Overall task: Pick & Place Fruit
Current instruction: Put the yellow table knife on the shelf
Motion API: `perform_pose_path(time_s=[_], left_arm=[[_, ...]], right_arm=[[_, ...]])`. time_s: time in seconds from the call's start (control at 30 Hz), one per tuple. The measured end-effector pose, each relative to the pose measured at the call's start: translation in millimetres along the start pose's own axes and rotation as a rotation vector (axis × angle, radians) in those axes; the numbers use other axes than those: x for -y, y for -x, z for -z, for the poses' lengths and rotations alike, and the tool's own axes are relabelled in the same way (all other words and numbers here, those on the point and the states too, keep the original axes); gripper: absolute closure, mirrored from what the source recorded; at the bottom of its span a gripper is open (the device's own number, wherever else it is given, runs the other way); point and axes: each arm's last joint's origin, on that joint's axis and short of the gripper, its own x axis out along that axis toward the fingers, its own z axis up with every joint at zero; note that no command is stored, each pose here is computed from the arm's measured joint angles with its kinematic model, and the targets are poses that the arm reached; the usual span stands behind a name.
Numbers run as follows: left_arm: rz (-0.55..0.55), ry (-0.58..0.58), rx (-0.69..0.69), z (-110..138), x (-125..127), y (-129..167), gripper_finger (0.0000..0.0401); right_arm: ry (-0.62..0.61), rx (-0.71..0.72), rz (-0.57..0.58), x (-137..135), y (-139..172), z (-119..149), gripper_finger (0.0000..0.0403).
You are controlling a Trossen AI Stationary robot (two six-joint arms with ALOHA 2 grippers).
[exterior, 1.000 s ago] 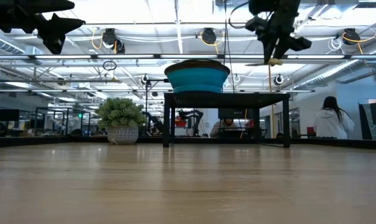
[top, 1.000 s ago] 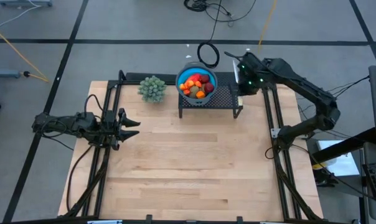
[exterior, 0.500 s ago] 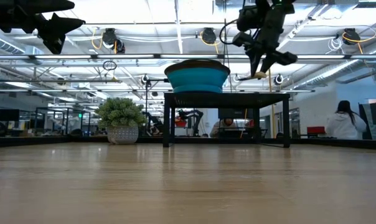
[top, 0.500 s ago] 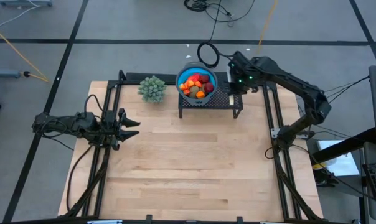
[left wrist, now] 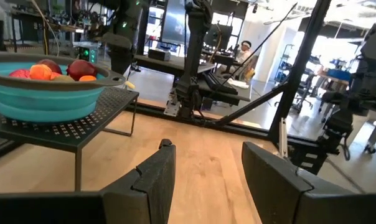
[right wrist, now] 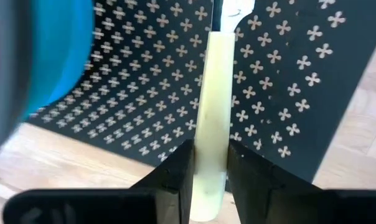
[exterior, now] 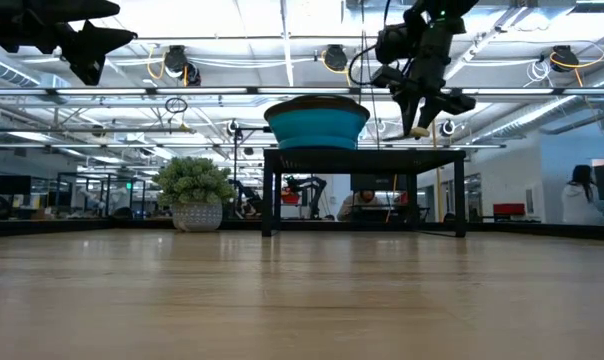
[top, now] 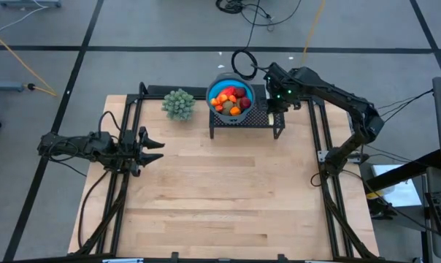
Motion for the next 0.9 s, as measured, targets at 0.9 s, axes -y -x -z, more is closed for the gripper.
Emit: perform_pose_path(time_s=[0.9], left_arm=[[-0.001,-0.052,-0.007,0.7,-0.2,0.0,0.0217]], right_arm=[[-0.001,0.015,0.055,-0.6,-11.0,-5.8,0.0319]])
